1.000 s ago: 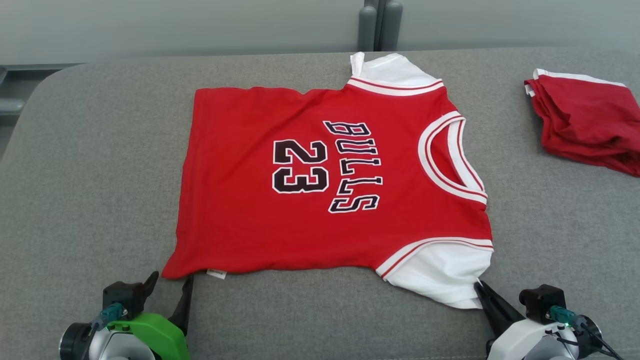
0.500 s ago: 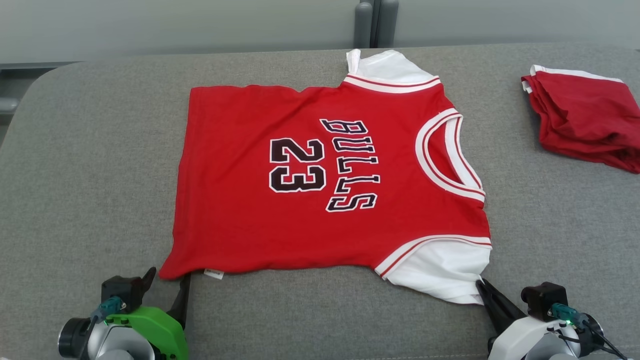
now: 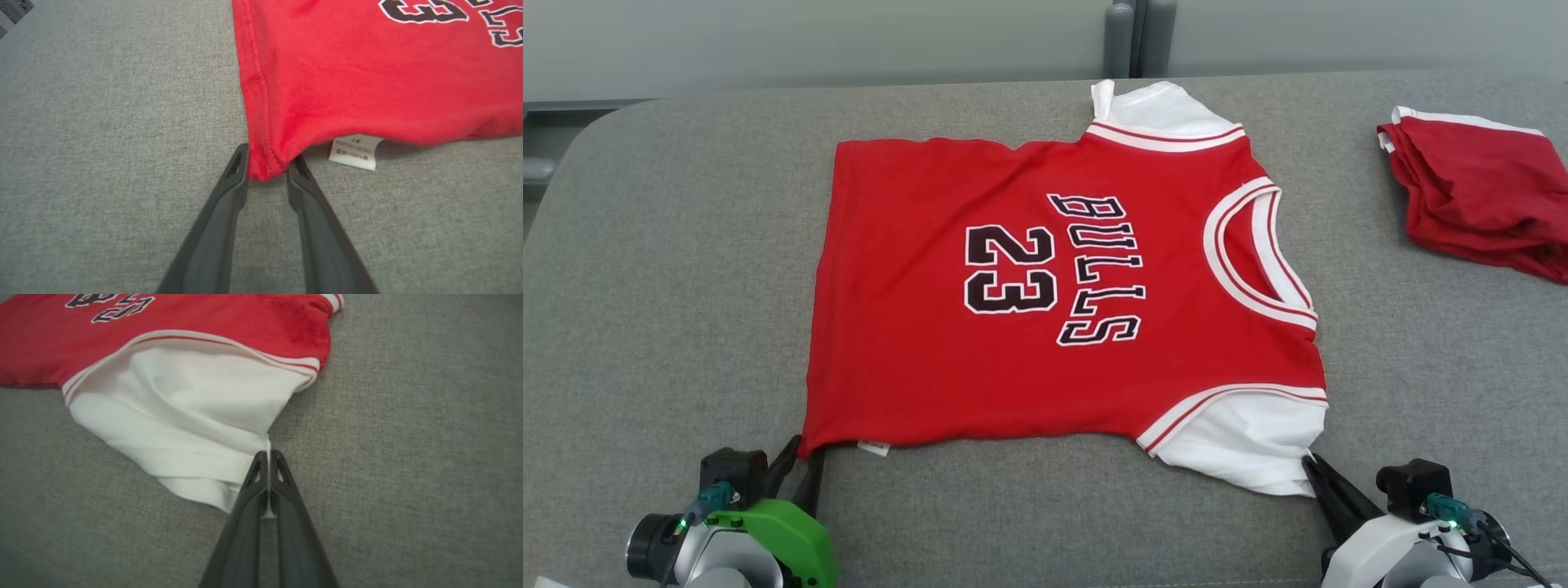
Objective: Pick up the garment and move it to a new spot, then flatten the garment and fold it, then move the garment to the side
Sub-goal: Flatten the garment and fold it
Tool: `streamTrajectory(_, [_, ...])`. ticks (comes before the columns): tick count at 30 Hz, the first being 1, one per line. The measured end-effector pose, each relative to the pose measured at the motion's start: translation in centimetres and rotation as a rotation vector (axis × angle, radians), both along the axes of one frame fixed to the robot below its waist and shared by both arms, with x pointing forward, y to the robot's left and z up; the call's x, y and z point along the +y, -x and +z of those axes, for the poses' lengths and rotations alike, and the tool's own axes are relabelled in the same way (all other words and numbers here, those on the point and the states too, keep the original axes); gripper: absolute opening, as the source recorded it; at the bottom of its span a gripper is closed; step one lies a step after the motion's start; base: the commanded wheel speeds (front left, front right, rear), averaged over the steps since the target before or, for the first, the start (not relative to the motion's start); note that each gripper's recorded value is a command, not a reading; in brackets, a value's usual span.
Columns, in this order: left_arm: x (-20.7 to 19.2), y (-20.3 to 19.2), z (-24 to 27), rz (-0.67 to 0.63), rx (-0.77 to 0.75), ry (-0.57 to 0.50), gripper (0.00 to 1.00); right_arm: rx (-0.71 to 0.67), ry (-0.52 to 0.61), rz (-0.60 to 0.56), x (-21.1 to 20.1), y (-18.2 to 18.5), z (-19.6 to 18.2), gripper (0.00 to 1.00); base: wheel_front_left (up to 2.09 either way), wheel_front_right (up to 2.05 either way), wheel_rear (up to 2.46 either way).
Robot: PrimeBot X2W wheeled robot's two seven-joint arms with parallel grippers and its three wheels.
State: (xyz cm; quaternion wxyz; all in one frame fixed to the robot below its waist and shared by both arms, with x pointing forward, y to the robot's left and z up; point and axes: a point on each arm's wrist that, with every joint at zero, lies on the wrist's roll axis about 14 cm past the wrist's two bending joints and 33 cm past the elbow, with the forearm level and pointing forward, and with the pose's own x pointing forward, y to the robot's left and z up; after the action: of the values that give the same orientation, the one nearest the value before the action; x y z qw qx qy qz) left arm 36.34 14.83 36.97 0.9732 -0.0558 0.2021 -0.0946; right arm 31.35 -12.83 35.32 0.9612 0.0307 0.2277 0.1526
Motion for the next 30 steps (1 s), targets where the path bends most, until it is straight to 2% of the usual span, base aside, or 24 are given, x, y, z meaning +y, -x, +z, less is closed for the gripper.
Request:
streamTrajectory(2, [-0.1, 0.0, -0.1, -0.002, 0.002, 0.000, 0.27, -0.001, -0.001, -0.001, -0.1, -0.1, 0.0, 0.00, 0.00, 0.00, 0.00])
streamTrajectory(5, [-0.2, -0.3, 0.0, -0.005, -0.001, 0.002, 0.00, -0.005, -0.001, -0.006, -0.2, -0.3, 0.1, 0.00, 0.00, 0.00, 0.00])
streamTrajectory(15, [0.1, -1.7, 1.2, 0.019, -0.043, 0.021, 0.00, -0.071, -0.049, -0.049, -0.8, -2.5, 2.1, 0.00, 0.00, 0.00, 0.00])
streamTrajectory(21, [1.8, -2.4, 2.5, 0.079, -0.088, 0.041, 0.00, -0.114, -0.173, -0.117, -0.9, -3.2, 4.2, 0.00, 0.00, 0.00, 0.00])
streamTrajectory(23, [2.5, -2.5, 3.4, 0.098, -0.115, 0.047, 0.00, -0.143, -0.254, -0.175, -1.6, -3.4, 5.6, 0.00, 0.00, 0.00, 0.00])
streamTrajectory(27, [3.0, -1.9, 3.7, 0.085, -0.127, 0.030, 0.00, -0.180, -0.362, -0.232, -2.2, -3.3, 7.7, 0.00, 0.00, 0.00, 0.00])
streamTrajectory(30, [2.9, -1.6, 4.0, 0.061, -0.140, 0.016, 0.00, -0.212, -0.427, -0.223, -2.2, -3.4, 9.9, 0.00, 0.00, 0.00, 0.00])
